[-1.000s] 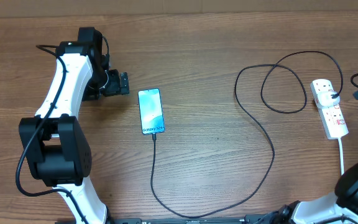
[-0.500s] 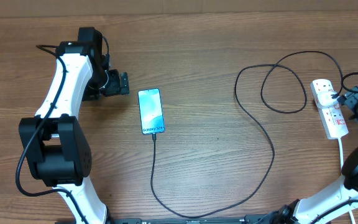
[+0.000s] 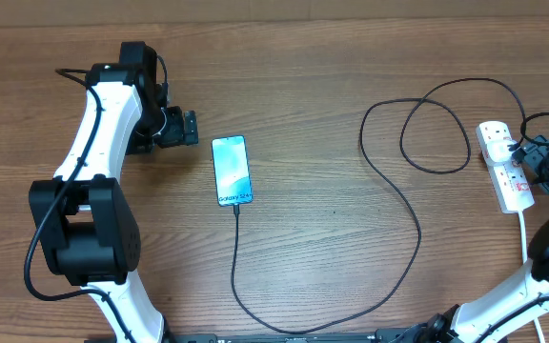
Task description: Plug charger to phone and switch on socket
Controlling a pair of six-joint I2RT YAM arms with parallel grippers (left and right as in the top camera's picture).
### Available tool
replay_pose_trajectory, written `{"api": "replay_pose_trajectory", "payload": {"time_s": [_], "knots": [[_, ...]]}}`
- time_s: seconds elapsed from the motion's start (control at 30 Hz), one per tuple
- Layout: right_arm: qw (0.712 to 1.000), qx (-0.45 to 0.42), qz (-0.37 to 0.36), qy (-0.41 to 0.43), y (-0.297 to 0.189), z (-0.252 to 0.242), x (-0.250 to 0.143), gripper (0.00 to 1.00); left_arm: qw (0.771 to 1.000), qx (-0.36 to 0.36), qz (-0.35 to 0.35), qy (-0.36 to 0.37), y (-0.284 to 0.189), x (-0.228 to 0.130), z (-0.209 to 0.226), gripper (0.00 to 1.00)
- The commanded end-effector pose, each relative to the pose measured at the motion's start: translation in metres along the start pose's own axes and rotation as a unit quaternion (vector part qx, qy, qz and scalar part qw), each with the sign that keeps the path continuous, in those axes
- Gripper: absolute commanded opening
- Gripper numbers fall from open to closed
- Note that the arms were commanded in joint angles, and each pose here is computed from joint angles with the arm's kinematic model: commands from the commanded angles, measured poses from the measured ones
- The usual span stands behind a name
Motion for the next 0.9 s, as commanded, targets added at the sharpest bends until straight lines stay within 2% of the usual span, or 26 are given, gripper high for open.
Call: {"api": "replay_pose_trajectory", "payload": {"time_s": [0.0, 0.87], "knots": [[0.999, 0.034, 0.031, -0.02, 0.011, 0.013, -0.012, 1.0, 1.0, 0.0, -0.014, 0.001, -0.011, -0.001, -0.003, 1.0], [0.994, 0.06, 0.078, -0.045, 0.009, 0.018, -0.032, 1.0, 1.0, 0.0, -0.014, 0.001, -0.011, -0.001, -0.003, 1.0]]}}
Point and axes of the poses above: each gripper's point midway between its finger pads, its own y axis out along the fingers, its own z axis along the line the jaws close on, x = y × z, the point moved 4 cm from there along -y, back along the fingers, and after that the axes turned 12 degrees about -y, right-handed, at the moved point
